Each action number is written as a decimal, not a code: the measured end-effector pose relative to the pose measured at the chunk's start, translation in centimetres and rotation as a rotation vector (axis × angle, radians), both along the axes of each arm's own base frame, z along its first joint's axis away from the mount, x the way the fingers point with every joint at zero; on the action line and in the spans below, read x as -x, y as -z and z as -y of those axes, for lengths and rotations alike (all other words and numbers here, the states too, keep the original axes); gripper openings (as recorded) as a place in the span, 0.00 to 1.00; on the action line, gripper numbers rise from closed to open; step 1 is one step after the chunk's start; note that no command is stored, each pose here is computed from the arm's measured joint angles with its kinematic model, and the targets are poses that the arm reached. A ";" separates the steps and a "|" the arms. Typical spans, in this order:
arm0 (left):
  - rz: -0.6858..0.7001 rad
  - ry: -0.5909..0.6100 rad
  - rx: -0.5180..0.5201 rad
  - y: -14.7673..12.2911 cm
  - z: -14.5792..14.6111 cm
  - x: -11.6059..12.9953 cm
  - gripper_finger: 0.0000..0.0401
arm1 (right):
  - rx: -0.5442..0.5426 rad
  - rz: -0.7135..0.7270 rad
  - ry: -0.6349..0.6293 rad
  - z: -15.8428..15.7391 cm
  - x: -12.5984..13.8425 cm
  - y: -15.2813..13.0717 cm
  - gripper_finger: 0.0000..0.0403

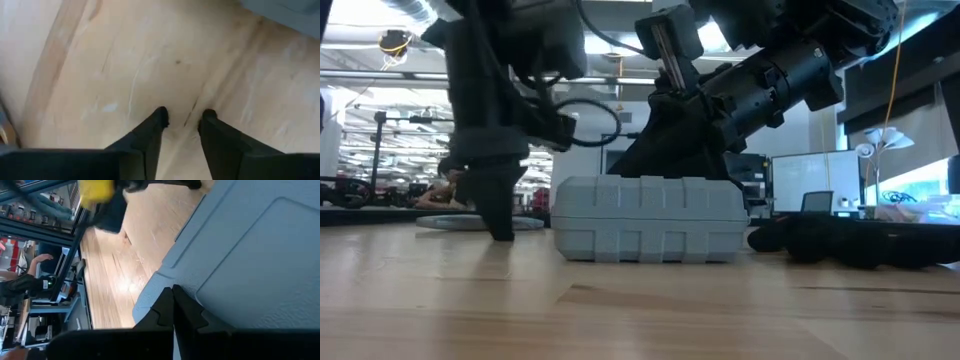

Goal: Prefit tool cases

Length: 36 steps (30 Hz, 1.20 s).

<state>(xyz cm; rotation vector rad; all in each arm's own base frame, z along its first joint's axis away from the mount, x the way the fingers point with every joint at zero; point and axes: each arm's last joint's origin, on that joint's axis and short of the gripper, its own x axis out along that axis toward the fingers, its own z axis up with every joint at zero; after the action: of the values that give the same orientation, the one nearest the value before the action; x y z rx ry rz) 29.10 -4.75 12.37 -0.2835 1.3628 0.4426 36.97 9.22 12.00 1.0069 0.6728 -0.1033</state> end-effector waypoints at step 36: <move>0.531 -0.787 0.337 -4.4 4.7 -1.3 0.32 | 0.015 0.023 -0.023 0.3 -0.1 -0.2 0.00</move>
<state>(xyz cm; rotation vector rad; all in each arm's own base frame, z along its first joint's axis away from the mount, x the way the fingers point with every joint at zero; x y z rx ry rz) 30.40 -9.42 16.78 -1.1520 0.7524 0.7187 37.11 8.94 12.18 0.9844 0.6613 -0.0762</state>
